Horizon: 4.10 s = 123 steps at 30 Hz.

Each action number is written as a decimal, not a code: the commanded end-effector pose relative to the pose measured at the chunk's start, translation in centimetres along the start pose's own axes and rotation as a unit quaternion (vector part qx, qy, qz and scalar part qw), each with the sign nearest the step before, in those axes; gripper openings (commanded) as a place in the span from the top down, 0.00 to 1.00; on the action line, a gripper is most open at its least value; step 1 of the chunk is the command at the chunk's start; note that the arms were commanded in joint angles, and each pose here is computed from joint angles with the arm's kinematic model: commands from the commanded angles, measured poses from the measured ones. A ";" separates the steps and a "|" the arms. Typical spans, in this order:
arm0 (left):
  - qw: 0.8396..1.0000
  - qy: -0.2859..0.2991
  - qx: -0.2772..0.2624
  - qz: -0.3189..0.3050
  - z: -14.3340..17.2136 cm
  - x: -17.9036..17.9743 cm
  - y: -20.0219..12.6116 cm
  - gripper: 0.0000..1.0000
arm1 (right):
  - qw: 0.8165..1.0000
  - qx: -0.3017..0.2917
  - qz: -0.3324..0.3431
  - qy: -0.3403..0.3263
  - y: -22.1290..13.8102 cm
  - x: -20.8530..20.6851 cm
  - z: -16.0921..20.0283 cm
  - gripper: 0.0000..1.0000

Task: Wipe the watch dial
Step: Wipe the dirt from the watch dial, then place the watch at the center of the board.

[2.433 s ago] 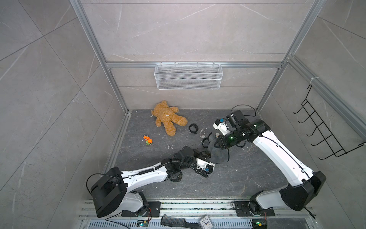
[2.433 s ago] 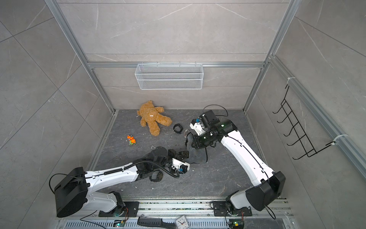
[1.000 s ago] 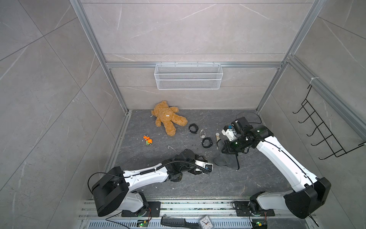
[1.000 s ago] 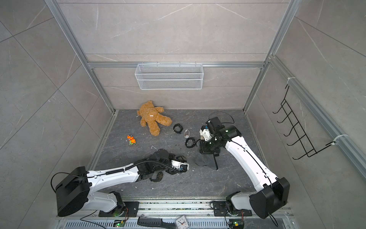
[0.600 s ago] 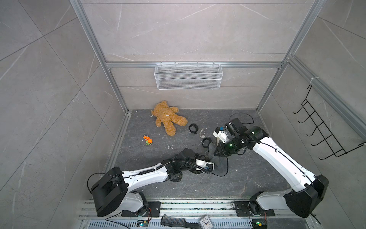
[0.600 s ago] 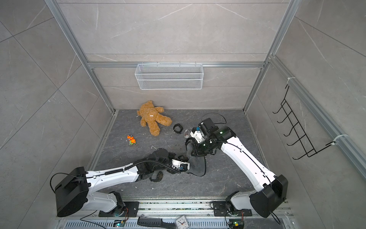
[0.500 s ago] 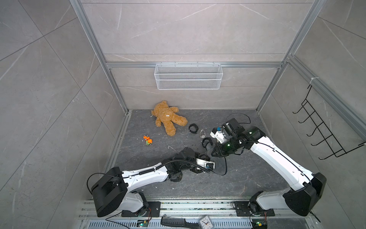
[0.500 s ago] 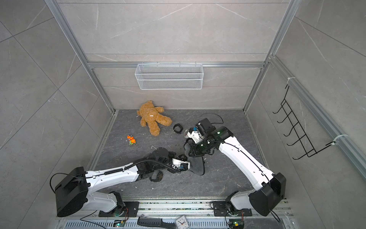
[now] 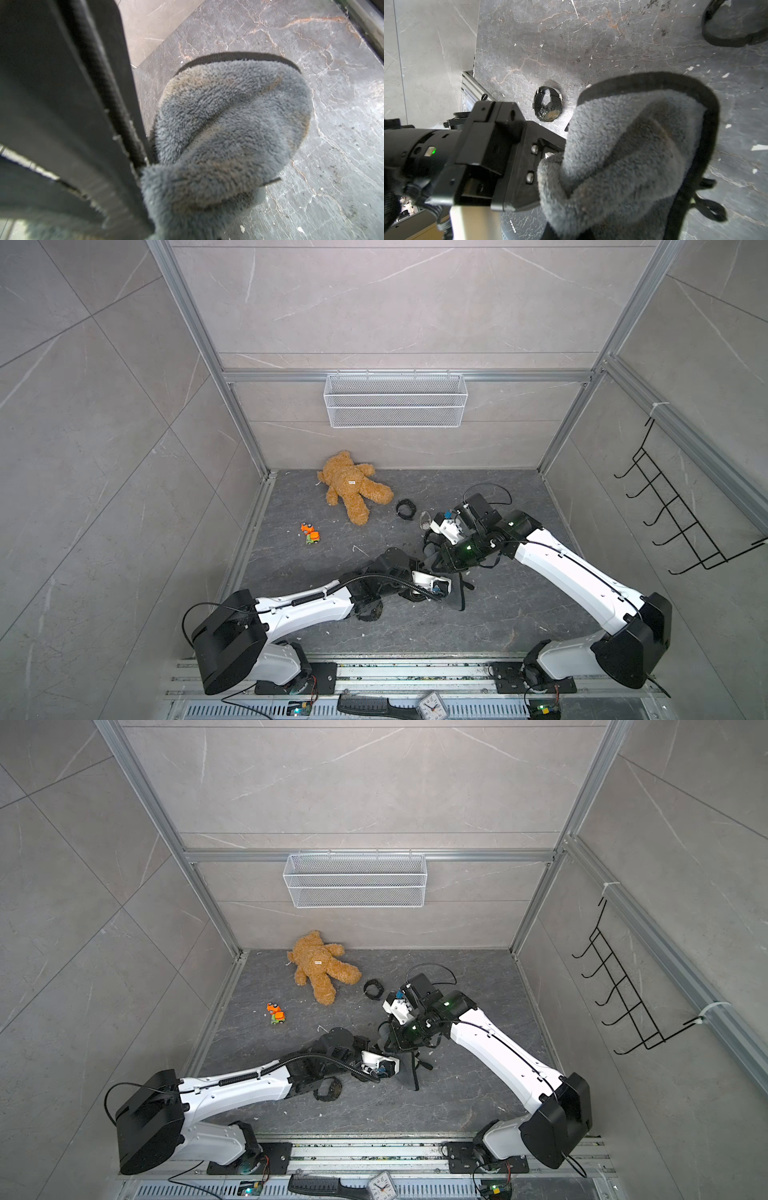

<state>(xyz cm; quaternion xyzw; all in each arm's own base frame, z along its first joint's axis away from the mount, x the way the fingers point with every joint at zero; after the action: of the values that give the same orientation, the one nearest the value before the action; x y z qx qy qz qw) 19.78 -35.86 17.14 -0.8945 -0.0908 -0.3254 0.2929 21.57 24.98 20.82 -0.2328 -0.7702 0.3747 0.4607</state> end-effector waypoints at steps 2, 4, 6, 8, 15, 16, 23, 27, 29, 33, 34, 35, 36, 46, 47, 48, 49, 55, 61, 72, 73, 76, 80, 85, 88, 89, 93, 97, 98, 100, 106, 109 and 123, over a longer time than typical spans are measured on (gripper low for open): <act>0.988 0.042 -0.093 -0.116 -6.3 6.5 -2.7 1.00 | 0.999 0.031 -0.018 0.022 2.4 -0.6 1.4 1.00; 0.986 0.048 -0.099 -0.129 -6.7 7.1 -3.1 1.00 | 0.999 0.036 -0.021 0.025 2.8 -0.8 1.7 1.00; 0.984 0.053 -0.099 -0.139 -6.8 7.5 -3.3 1.00 | 0.999 0.039 -0.024 0.025 3.0 -0.9 1.8 1.00; 0.982 0.056 -0.102 -0.149 -7.1 7.9 -3.7 1.00 | 0.998 0.042 -0.026 0.025 3.1 -0.8 1.9 1.00; 0.975 0.070 -0.114 -0.179 -8.1 9.2 -4.6 1.00 | 0.998 0.053 -0.026 0.027 3.5 -1.1 2.3 1.00; 0.974 0.070 -0.114 -0.182 -8.1 9.3 -4.6 1.00 | 0.998 0.054 -0.025 0.028 3.5 -1.2 2.4 1.00; 0.972 0.063 -0.111 -0.197 -8.1 9.8 -5.3 1.00 | 0.997 0.062 -0.019 0.032 3.5 -1.6 3.5 1.00; 0.971 0.062 -0.103 -0.205 -7.9 10.1 -5.5 1.00 | 0.997 0.063 -0.011 0.032 3.2 -1.9 4.0 1.00; 0.971 0.061 -0.101 -0.207 -7.8 10.2 -5.7 1.00 | 0.997 0.063 -0.006 0.033 2.9 -2.1 4.1 1.00; 0.971 0.058 -0.101 -0.209 -7.9 10.3 -6.0 1.00 | 0.998 0.057 0.002 0.036 2.3 -2.6 4.2 1.00; 0.971 0.057 -0.102 -0.210 -7.9 10.3 -6.2 1.00 | 0.998 0.056 0.003 0.037 2.1 -2.6 4.3 1.00; 0.971 0.054 -0.103 -0.210 -8.0 10.4 -6.3 1.00 | 0.998 0.055 0.004 0.039 2.0 -2.8 4.4 1.00; 0.971 0.053 -0.099 -0.210 -7.9 10.4 -6.4 1.00 | 0.998 0.054 0.006 0.040 1.8 -2.9 4.5 1.00; 0.980 -0.008 -0.051 -0.192 -5.9 10.0 -6.4 1.00 | 0.997 0.030 0.043 0.050 -1.6 -4.3 5.5 1.00; 0.981 -0.014 -0.046 -0.188 -5.6 9.8 -6.3 1.00 | 0.997 0.026 0.046 0.049 -2.1 -4.4 5.5 1.00; 0.982 -0.019 -0.038 -0.183 -5.2 9.4 -6.2 1.00 | 0.997 0.022 0.050 0.049 -2.6 -4.5 5.5 1.00; 0.983 -0.025 -0.032 -0.180 -5.0 9.3 -6.1 1.00 | 0.997 0.017 0.055 0.047 -3.0 -4.5 5.5 1.00; 0.986 -0.071 0.011 -0.153 -2.8 7.8 -5.2 1.00 | 0.994 -0.014 0.098 0.040 -5.8 -4.5 4.6 1.00; 0.978 -0.154 0.070 -0.124 0.7 5.7 -4.1 1.00 | 0.988 -0.047 0.145 0.040 -8.8 -4.8 2.9 1.00; 0.932 -0.306 0.182 -0.070 7.6 3.0 -1.9 1.00 | 0.962 -0.098 0.243 0.076 -14.3 -5.9 -0.4 1.00; 0.926 -0.316 0.194 -0.069 8.4 2.9 -1.5 1.00 | 0.959 -0.106 0.249 0.079 -14.8 -5.9 -0.6 1.00; 0.912 -0.337 0.221 -0.073 10.3 2.9 -0.7 1.00 | 0.957 -0.119 0.253 0.082 -15.7 -5.6 -1.1 1.00; 0.902 -0.361 0.225 -0.074 11.8 3.5 0.3 1.00 | 0.954 -0.126 0.256 0.086 -16.2 -5.5 -1.4 1.00; 0.886 -0.390 0.239 -0.073 14.2 4.6 1.3 1.00 | 0.952 -0.125 0.264 0.092 -16.2 -5.9 -1.3 1.00; 0.879 -0.396 0.253 -0.076 15.7 5.3 1.9 1.00 | 0.950 -0.127 0.267 0.095 -16.4 -6.0 -1.3 1.00; 0.877 -0.400 0.254 -0.076 16.1 5.5 2.1 1.00 | 0.950 -0.127 0.268 0.095 -16.4 -6.0 -1.3 1.00; 0.864 -0.425 0.262 -0.067 17.5 6.1 2.9 1.00 | 0.948 -0.125 0.275 0.099 -16.6 -6.3 -1.3 1.00; 0.860 -0.435 0.261 -0.062 18.2 6.2 3.3 1.00 | 0.947 -0.125 0.279 0.102 -16.6 -6.6 -1.3 1.00; 0.858 -0.437 0.262 -0.061 18.4 6.2 3.5 1.00 | 0.947 -0.124 0.279 0.102 -16.6 -6.6 -1.3 1.00; 0.854 -0.443 0.266 -0.060 18.8 6.4 3.8 1.00 | 0.947 -0.121 0.279 0.105 -16.4 -6.8 -1.4 1.00; 0.843 -0.453 0.286 -0.056 20.2 6.8 4.8 1.00 | 0.946 -0.121 0.282 0.106 -16.5 -7.1 -1.9 1.00; 0.840 -0.456 0.289 -0.053 20.5 6.9 5.0 1.00 | 0.946 -0.118 0.283 0.108 -16.4 -7.2 -2.0 1.00; 0.824 -0.482 0.298 -0.016 21.1 5.8 5.4 0.69 | 0.947 -0.114 0.278 0.112 -16.1 -7.7 -2.3 1.00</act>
<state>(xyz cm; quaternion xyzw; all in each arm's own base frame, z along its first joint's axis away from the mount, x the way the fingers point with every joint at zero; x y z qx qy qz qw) 37.25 -27.91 5.43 -0.8056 -0.3340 0.1663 0.4602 26.72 10.60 29.84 -0.5266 -0.6560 0.3731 0.3913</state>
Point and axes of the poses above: each gripper's point midway between its finger pads, its own y axis out along the fingers, its own x axis along the line the jaws close on, z = x × y, the point moved 1 cm from there along -y, back along the fingers, and after that the axes turned 4 degrees about -y, right-handed, at the moved point
